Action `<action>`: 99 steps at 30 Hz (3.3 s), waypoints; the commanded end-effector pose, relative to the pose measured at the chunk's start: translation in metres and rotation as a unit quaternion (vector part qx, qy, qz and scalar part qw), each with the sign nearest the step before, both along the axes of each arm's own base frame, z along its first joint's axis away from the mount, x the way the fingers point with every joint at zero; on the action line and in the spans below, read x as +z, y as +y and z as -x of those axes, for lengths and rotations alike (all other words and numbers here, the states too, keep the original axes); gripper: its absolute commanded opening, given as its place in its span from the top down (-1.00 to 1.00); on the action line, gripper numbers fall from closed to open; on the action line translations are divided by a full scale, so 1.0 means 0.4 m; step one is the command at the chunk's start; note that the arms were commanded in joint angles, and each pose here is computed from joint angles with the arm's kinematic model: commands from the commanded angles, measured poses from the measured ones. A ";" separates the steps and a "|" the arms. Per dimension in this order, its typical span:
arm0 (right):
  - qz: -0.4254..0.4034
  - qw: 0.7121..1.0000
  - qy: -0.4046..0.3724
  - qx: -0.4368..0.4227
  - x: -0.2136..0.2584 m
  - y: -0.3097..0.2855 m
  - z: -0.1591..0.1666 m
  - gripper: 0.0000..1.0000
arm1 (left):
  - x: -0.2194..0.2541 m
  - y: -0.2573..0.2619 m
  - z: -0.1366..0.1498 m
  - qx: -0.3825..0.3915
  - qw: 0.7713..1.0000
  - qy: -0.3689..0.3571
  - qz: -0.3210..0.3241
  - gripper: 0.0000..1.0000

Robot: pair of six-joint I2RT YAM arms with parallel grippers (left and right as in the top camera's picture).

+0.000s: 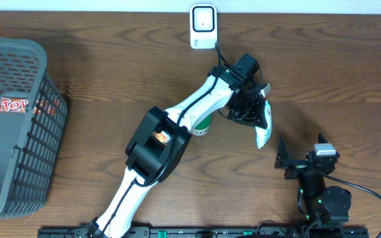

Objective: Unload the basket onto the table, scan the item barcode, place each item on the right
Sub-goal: 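Hold the mint-green pack's barcode under the white scanner, then drop the mint-green pack onto the table right of the jar, then move the left gripper back toward the basket, then grasp the red-brown chocolate bar inside the basket with the left gripper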

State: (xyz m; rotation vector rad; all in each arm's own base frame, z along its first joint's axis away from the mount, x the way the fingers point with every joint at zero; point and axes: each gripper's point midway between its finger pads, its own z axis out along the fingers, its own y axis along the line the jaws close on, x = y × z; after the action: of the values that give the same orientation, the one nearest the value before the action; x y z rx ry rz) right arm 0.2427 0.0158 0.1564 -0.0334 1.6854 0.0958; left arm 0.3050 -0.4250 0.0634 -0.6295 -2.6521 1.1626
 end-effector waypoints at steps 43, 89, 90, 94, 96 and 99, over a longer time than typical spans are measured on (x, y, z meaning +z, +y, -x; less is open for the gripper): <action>0.004 1.000 0.001 -0.005 -0.003 -0.006 0.000 -0.98 | 0.892 1.154 -0.062 0.633 0.623 -0.372 -0.270 -0.83; 0.004 1.000 0.001 -0.005 -0.003 -0.006 0.000 -0.99 | 0.080 1.665 -0.133 0.702 0.541 0.111 -0.450 -0.96; 0.004 1.000 0.001 -0.005 -0.003 -0.006 0.000 -0.99 | 0.074 1.667 -0.136 0.702 0.541 0.110 -0.450 -0.95; 0.004 1.000 0.001 -0.005 -0.003 -0.006 0.000 -0.99 | 0.061 1.670 -0.146 0.706 0.541 0.105 -0.444 -0.96; 0.004 1.000 0.001 -0.005 -0.003 -0.006 0.000 -0.99 | 0.054 1.666 -0.141 0.711 0.536 0.114 -0.440 -0.96; 0.004 1.000 0.001 -0.005 -0.003 -0.006 0.000 -0.98 | 0.050 1.658 -0.110 0.732 0.500 0.149 -0.438 -0.96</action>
State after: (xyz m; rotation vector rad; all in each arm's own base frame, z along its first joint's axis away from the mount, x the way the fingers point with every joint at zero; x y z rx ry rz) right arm 0.2427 0.0158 0.1564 -0.0334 1.6854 0.0958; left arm 0.3700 0.2473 0.1156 2.0118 -2.6010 -0.3112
